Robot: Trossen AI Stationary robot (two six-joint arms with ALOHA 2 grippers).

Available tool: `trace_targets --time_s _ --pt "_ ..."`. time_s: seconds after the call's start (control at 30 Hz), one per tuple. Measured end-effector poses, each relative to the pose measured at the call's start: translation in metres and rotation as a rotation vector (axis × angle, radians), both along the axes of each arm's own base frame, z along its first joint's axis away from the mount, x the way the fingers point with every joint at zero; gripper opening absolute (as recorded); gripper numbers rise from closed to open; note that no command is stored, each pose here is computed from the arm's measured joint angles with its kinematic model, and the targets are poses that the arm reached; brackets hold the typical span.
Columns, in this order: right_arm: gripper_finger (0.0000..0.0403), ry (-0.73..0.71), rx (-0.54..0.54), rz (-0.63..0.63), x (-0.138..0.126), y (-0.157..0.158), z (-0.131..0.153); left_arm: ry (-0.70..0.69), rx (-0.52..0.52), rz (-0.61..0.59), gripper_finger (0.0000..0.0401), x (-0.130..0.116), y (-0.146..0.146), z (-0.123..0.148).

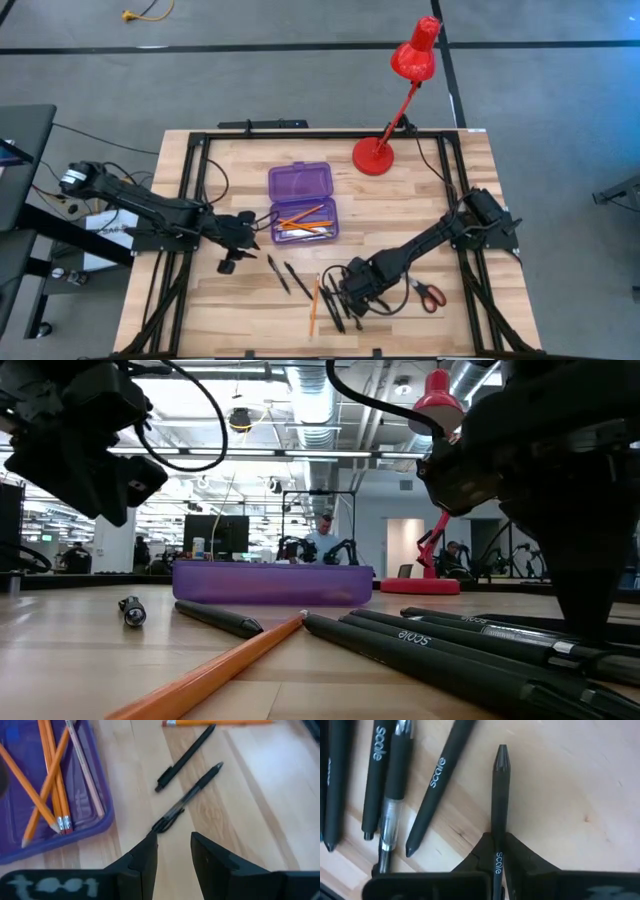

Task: Pick & place school supplies into a supply box
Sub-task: Put the black pen into the purple supply box

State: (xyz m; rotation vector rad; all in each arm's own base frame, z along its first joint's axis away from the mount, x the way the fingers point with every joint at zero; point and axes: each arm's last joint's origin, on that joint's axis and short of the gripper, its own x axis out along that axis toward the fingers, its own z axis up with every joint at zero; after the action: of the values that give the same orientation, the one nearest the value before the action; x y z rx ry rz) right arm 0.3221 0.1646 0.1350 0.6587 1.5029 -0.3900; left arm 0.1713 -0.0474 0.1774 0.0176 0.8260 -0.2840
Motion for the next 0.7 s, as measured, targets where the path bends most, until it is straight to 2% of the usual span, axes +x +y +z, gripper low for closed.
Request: trace_targets --time_s 0.17,0.43,0.7 --pt "0.0001 -0.08 -0.016 0.092 0.005 -0.011 0.013 0.018 0.005 0.002 0.0105 -0.001 0.0 -0.001" --pt "0.0001 -0.336 0.028 0.269 0.018 -0.029 0.052 0.022 -0.015 0.029 0.0105 -0.001 0.0 -0.001" --pt "0.0 -0.483 -0.035 0.295 0.029 -0.086 0.084 0.031 -0.047 0.067 0.0105 0.0 0.0 -0.001"
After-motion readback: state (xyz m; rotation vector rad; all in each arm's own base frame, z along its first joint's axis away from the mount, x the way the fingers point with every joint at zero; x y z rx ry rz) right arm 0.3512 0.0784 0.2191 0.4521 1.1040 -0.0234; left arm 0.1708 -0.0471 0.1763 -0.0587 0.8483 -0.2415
